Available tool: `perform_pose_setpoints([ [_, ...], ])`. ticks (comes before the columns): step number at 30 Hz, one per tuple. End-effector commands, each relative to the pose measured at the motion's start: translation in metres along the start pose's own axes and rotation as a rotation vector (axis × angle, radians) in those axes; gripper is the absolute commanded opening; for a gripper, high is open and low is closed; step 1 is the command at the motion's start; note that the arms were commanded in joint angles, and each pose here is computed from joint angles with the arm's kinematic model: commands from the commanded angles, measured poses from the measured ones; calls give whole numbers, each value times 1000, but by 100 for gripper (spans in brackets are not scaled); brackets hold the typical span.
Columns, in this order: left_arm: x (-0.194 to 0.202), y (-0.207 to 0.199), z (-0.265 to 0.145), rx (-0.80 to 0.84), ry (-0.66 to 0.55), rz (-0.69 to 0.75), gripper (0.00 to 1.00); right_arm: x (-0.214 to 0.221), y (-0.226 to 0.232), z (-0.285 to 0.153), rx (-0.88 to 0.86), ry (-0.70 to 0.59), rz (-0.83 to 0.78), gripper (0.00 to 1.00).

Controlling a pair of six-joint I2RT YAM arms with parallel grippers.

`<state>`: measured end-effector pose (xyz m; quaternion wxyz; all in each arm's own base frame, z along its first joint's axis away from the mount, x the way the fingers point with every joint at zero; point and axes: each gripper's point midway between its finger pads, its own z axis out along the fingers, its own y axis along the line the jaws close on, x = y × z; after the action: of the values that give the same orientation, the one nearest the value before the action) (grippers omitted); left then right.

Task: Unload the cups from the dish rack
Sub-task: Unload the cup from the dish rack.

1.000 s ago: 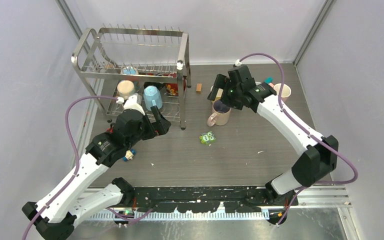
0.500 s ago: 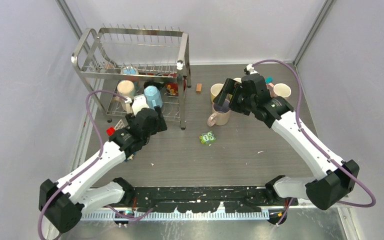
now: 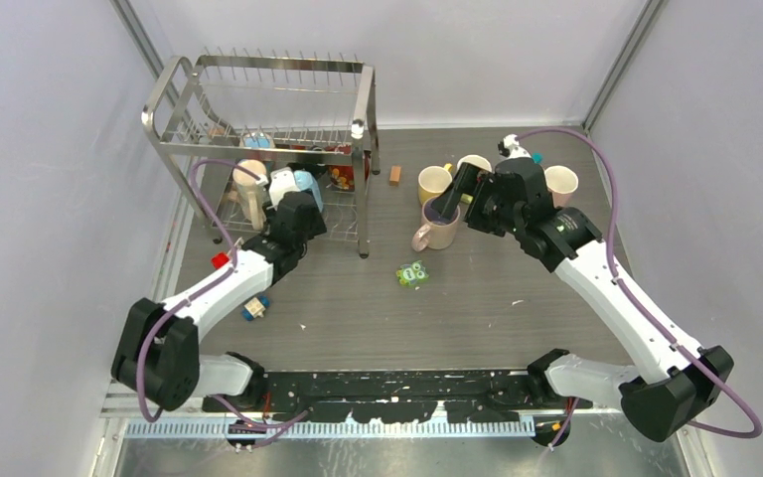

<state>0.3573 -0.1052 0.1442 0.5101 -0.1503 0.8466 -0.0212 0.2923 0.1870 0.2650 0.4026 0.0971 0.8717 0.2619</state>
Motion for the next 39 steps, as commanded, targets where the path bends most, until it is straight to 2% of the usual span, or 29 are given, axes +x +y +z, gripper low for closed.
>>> perform_pose_setpoints([
  [1,-32,-22,17,62,-99,-40,57,-9,5,-8,-21,-48,-11,100],
  [16,-21,-12,52,-23,-65,4,51,-6,1,-14,-18,-50,-13,100],
  [31,-10,-7,73,-54,-46,17,37,-3,1,-15,-17,-36,-12,100],
  [36,-12,-9,76,-43,-44,24,25,-3,0,-14,-15,-32,-11,100],
  [39,-15,-14,74,-18,-50,30,10,-2,0,-14,-15,-31,-10,100],
])
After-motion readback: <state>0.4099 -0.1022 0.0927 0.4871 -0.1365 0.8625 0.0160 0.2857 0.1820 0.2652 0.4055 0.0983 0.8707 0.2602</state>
